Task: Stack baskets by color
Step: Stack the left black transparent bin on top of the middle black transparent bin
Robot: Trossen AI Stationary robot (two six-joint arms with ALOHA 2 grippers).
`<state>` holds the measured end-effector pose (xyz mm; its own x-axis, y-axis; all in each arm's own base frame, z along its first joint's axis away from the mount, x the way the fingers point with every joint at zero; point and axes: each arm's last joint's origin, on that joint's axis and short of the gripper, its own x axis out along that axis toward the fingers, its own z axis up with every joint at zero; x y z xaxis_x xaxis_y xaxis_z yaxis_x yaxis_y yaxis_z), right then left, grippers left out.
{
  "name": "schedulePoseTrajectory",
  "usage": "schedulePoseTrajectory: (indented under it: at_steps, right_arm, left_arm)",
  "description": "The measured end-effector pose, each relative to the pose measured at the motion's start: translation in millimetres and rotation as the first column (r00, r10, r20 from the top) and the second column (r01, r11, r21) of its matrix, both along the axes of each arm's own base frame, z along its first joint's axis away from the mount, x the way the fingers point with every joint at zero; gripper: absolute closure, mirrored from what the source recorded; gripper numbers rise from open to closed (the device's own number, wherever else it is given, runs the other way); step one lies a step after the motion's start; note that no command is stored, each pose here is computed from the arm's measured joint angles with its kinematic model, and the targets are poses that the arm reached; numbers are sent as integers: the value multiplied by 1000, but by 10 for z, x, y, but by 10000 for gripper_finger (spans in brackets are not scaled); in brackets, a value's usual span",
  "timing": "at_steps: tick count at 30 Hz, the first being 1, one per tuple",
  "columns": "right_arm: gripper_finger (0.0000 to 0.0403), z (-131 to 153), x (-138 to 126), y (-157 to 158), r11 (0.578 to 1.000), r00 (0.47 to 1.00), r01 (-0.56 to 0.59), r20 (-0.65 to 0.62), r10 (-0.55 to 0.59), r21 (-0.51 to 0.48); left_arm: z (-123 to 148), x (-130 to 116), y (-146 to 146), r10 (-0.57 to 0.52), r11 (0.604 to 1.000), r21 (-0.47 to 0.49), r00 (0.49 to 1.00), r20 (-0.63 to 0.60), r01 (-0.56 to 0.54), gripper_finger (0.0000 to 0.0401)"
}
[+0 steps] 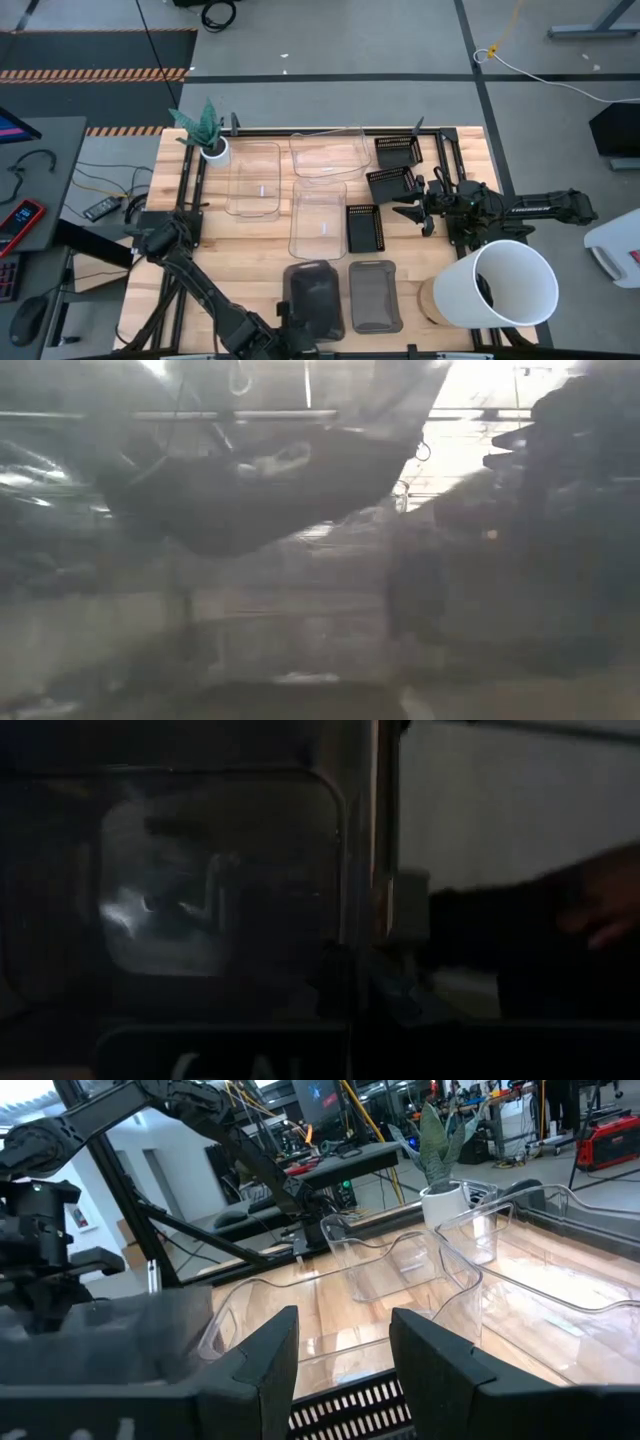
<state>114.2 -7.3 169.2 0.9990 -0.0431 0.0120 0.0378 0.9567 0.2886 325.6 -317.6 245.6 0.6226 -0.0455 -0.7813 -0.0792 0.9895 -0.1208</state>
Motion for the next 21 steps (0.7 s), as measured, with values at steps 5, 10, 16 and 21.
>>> schedulePoseTrajectory:
  at_steps: [5,10,16,21]
  right_arm:
    - [238,0,0,0,1000,1000,0,0,0,0]
    - [238,0,0,0,1000,1000,0,0,0,0]
    - [238,0,0,0,1000,1000,0,0,0,0]
    - [238,0,0,0,1000,1000,0,0,0,0]
  left_arm:
    - [-53,-4,59,-2,1000,-19,995,-98,0,394]
    - [-79,-30,86,-39,998,-60,979,-199,28,393]
    - [-111,-66,145,-45,997,-74,951,-306,24,392]
    - [-112,-64,150,-53,997,-72,949,-310,32,370]
